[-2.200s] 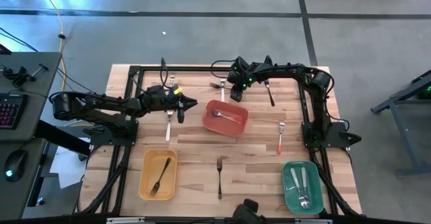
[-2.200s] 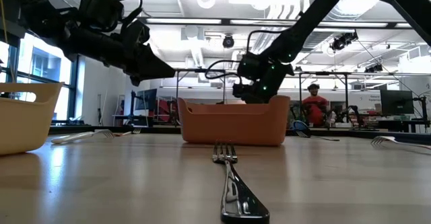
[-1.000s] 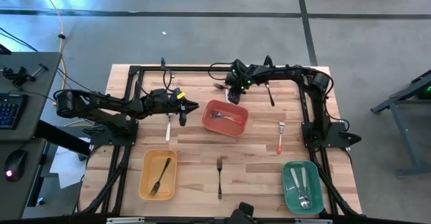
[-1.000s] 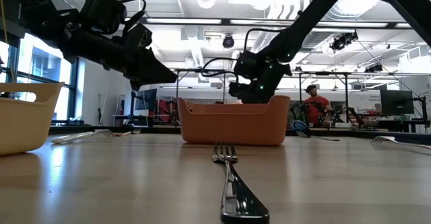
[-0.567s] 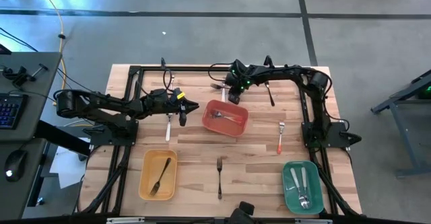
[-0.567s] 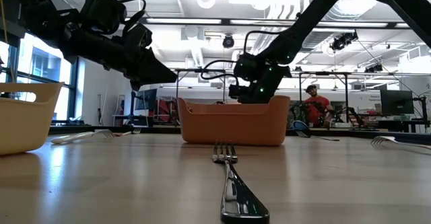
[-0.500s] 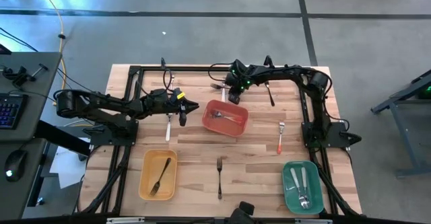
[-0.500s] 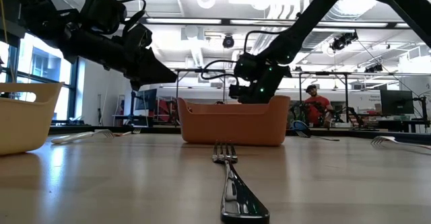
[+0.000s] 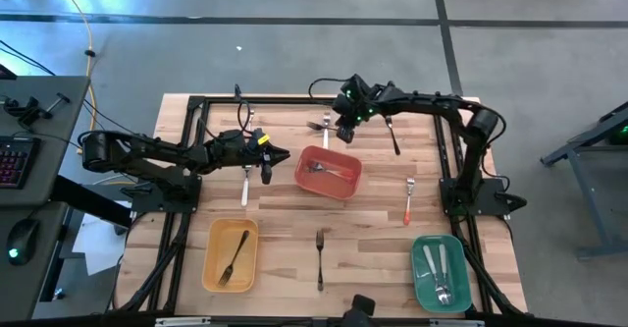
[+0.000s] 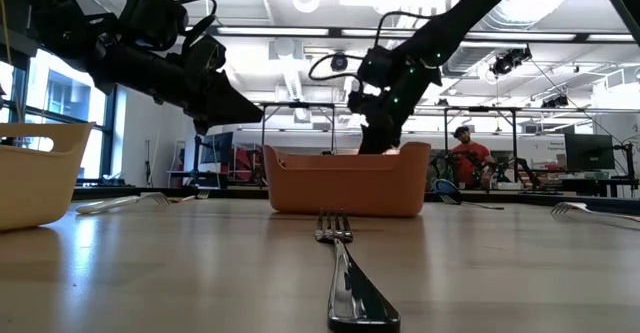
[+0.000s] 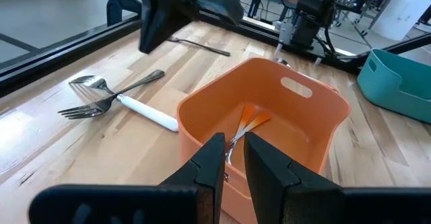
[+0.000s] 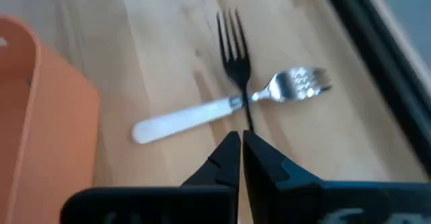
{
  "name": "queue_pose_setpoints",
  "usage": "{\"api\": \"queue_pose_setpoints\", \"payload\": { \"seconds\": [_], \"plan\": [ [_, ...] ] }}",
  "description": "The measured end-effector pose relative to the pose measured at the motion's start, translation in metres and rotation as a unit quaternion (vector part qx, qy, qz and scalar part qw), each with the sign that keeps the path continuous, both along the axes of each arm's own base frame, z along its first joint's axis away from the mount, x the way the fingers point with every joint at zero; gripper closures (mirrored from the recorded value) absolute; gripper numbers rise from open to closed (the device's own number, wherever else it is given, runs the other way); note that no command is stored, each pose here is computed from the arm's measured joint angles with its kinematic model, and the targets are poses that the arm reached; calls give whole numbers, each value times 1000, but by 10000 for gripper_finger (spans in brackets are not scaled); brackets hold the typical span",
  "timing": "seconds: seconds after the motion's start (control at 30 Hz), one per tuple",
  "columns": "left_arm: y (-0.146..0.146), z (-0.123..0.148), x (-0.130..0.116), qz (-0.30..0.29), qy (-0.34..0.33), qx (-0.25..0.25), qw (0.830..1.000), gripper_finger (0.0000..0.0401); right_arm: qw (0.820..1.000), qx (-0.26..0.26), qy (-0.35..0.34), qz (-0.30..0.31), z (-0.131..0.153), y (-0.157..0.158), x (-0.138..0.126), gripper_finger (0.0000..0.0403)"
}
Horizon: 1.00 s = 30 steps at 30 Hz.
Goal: Sort silverware by color (type)
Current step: Put the top left black fork into the yellow bin
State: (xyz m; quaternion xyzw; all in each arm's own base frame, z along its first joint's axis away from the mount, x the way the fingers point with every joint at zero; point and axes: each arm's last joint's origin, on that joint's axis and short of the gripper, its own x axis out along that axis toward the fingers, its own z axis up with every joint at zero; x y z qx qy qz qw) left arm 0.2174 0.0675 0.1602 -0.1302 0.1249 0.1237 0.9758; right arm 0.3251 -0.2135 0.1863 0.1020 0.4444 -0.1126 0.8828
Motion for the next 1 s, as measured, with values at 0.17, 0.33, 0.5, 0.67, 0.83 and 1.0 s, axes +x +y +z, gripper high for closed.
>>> {"api": "queue_pose_setpoints", "payload": {
  "seconds": [0.17,0.33,0.5,0.67,0.83,1.0],
  "plan": [
    [0,0,0,0,-1,0,1000,355,999,11,23,26,-20,12,13,355],
    [0,0,0,-1,1,0,1000,355,999,-2,47,13,-39,15,21,273],
    [0,0,0,-2,2,4,1000,355,997,8,70,1,-54,14,20,240],
    [0,0,0,-2,2,4,1000,355,997,9,76,0,-57,13,21,275],
    [0,0,0,-2,2,4,1000,355,997,9,78,-1,-57,10,19,346],
    [0,0,0,-2,2,4,1000,355,997,20,70,13,-57,9,17,395]
  ]
}}
